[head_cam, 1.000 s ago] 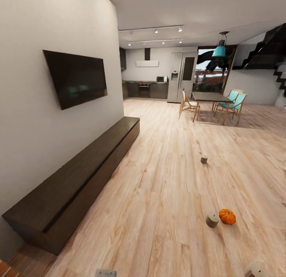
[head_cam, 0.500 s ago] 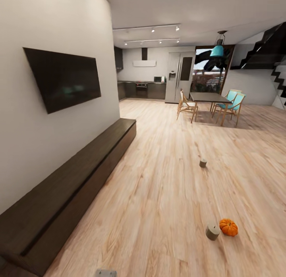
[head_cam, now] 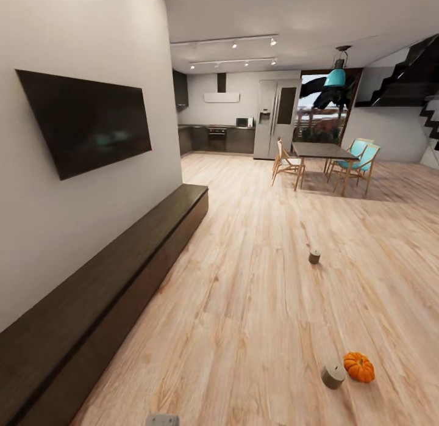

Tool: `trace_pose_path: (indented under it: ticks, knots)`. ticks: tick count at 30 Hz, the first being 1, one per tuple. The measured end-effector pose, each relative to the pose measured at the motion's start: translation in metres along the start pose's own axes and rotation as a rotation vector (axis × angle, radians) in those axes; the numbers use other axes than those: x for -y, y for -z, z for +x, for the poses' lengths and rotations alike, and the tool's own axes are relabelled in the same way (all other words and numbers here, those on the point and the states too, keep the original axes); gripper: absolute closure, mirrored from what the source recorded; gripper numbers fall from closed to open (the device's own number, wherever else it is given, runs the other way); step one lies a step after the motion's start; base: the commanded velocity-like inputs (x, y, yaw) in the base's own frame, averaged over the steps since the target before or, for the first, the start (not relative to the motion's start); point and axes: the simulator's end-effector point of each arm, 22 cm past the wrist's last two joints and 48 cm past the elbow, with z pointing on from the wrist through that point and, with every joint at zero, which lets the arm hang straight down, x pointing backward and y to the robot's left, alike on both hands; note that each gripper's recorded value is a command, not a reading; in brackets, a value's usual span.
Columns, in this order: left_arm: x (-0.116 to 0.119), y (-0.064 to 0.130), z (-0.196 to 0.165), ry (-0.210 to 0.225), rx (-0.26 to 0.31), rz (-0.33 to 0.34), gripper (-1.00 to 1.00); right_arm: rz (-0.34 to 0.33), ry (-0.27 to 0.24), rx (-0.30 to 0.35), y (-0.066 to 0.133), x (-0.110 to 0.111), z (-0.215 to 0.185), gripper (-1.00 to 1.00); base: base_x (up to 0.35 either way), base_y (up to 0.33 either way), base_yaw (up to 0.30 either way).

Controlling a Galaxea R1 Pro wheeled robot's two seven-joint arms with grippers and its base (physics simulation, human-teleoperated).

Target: Place each of the two pumpkins and all three candles from the living room inside a cabinet in the living room (use any cabinet), then make sure every cabinet is closed, and position the cauldron so it is next to a table in the living room.

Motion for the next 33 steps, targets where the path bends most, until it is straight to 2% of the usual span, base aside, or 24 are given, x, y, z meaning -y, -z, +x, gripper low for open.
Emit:
trace_pose_path:
  ticks: [8, 17, 25, 33]
  knots:
    - [0.0, 0.0, 0.0, 0.0, 0.0, -0.001, -1.0, 0.0, -0.009, 0.007, 0.001, -0.002, -0.001, -1.0, 0.126, 0.0, 0.0]
    - [0.0, 0.0, 0.0, -0.001, -0.001, 0.0, -1.0, -0.026, -0.009, 0.008, 0.001, -0.009, -0.002, -1.0, 0.323, 0.0, -0.001]
    - [0.001, 0.0, 0.0, -0.001, 0.0, 0.002, -1.0, -0.037, -0.007, 0.018, 0.001, -0.012, -0.005, -1.0, 0.338, 0.0, -0.186]
    - [0.001, 0.0, 0.0, -0.001, -0.001, 0.003, -1.0, -0.041, -0.004, 0.02, 0.002, -0.014, -0.005, -1.0, 0.342, 0.0, -0.018]
